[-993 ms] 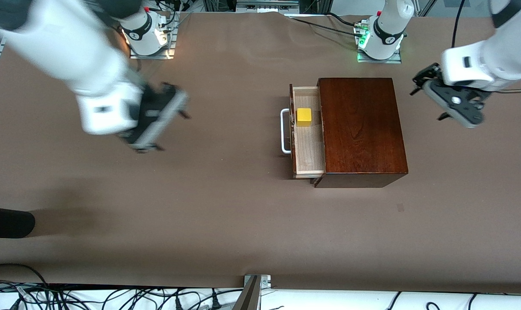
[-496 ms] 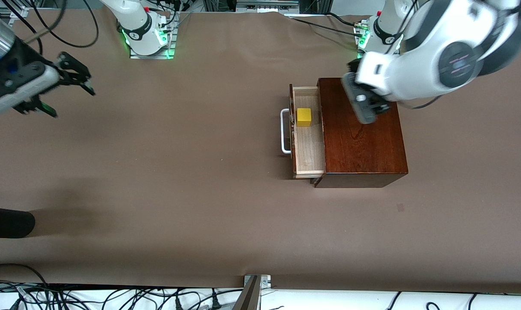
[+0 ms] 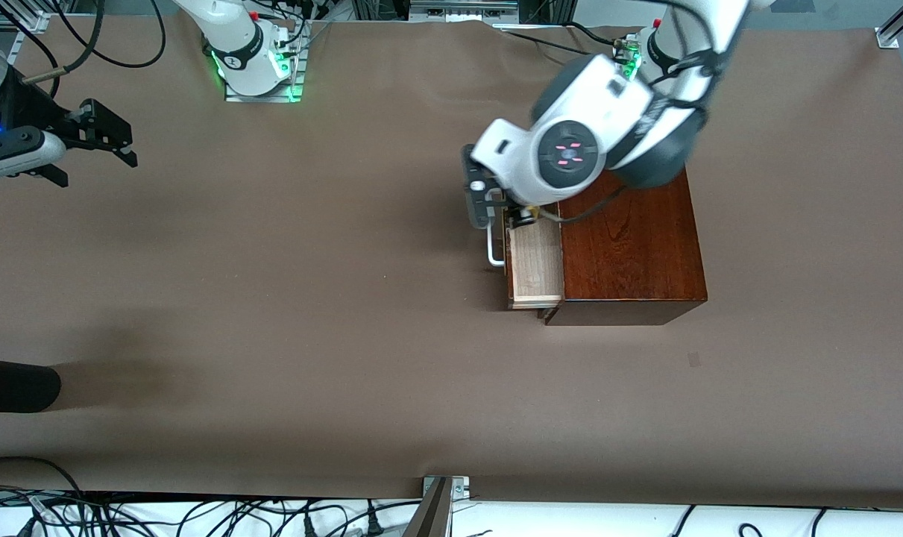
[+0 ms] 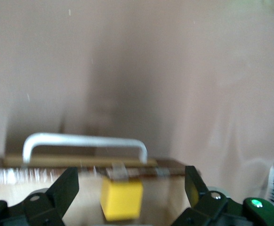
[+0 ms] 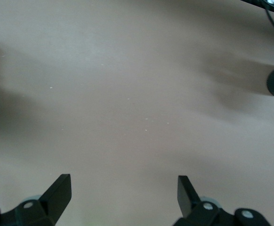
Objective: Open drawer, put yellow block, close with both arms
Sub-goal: 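Push the drawer shut into the box with the left gripper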
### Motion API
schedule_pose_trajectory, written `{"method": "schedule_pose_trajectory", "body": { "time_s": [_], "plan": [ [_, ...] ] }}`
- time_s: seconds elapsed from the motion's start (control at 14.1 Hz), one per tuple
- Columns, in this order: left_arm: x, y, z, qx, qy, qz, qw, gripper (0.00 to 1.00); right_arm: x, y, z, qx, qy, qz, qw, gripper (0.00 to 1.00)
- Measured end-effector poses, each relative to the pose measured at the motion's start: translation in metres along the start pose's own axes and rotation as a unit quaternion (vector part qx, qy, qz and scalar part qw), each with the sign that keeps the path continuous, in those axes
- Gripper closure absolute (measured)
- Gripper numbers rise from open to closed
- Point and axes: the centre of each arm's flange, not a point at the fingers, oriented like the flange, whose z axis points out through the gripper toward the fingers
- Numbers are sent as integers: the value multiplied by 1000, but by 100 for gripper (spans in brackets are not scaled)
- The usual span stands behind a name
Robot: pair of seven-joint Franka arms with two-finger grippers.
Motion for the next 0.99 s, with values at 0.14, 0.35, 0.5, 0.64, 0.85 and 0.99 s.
{"method": "schedule_pose_trajectory", "body": {
  "time_s": [0.14, 0.35, 0.5, 0.64, 0.85, 0.99],
  "plan": [
    [16, -6, 21, 25, -4, 48, 999, 0, -1, 3, -1, -6, -2, 4, 1000, 0],
    [26, -6, 56, 22, -40, 83, 995, 0, -5, 6, -3, -6, -10, 7, 1000, 0],
    [29, -6, 88, 7, -63, 87, 994, 0, -5, 6, -3, -6, -10, 8, 1000, 0],
    [26, -14, 113, -8, -77, 85, 993, 0, -5, 6, -2, -6, -11, 8, 1000, 0],
    [18, -25, 128, -11, -95, 83, 992, 0, -5, 6, -2, -6, -11, 13, 1000, 0],
    [15, -23, 126, -4, -126, 92, 988, 0, -5, 3, -2, -6, -11, 37, 999, 0]
  ]
}}
